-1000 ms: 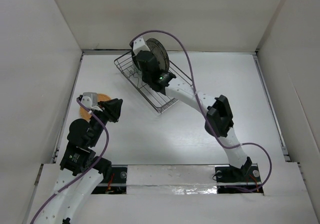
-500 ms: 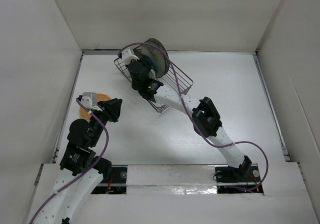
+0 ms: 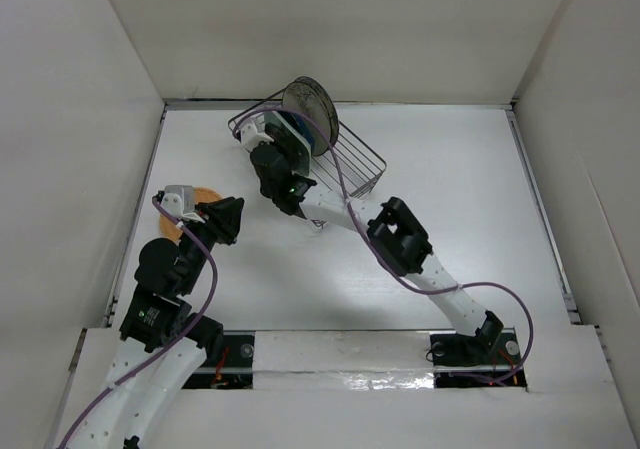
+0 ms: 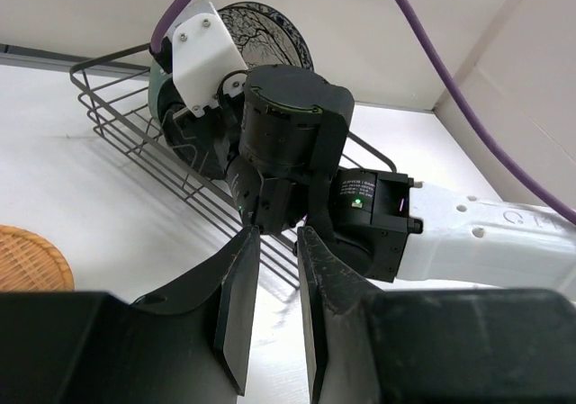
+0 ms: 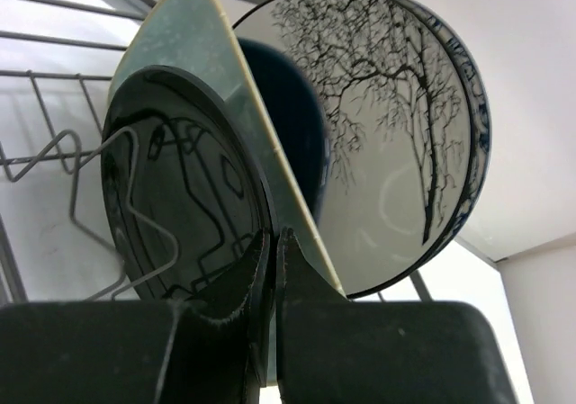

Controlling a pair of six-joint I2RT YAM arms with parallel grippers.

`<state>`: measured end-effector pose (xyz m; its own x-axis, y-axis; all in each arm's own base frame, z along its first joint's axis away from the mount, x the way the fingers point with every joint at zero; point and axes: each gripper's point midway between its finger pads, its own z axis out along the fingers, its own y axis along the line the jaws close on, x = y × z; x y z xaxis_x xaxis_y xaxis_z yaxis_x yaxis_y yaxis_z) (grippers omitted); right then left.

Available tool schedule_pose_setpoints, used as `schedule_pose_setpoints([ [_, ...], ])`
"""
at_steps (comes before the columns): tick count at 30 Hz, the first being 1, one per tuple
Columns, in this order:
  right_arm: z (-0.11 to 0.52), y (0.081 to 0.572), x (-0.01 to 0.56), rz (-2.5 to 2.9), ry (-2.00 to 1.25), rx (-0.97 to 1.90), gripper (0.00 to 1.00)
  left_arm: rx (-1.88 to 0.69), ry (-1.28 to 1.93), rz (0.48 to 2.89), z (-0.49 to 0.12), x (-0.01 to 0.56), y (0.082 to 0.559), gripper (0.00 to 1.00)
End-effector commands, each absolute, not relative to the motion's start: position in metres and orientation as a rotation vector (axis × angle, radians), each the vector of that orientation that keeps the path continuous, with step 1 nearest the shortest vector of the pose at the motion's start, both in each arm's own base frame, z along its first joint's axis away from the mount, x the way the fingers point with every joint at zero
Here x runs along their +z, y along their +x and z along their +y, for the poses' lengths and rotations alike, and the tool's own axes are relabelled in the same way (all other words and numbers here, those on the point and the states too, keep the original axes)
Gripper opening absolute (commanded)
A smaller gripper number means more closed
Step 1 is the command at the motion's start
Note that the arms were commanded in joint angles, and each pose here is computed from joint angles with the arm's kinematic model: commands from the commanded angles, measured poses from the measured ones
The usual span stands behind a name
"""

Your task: Load the plates into the dish rack

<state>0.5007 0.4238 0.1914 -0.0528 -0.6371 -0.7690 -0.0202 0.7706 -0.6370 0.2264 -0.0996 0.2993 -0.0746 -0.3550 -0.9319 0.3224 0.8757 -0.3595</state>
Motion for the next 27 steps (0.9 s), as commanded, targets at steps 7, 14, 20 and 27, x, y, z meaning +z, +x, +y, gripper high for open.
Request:
schedule_pose_setpoints([
  [7,0.428,0.484,0.264,1.561,-0.369,-0.291,0.46,-0.554,-0.047,1.497,-0.097,0.315,0.229,0.21],
  [14,0.437,0.442,0.302,1.618,-0.367,0.125,0.46,-0.522,-0.085,1.501,-0.088,0.313,0.235,0.21],
  [20,0.498,0.365,0.295,1.699,-0.496,0.776,0.00,-0.483,-0.129,1.501,-0.080,0.313,0.239,0.19],
  [27,0.569,0.326,0.219,1.912,-0.536,0.917,0.00,-0.449,-0.201,1.457,-0.064,0.325,0.232,0.00],
])
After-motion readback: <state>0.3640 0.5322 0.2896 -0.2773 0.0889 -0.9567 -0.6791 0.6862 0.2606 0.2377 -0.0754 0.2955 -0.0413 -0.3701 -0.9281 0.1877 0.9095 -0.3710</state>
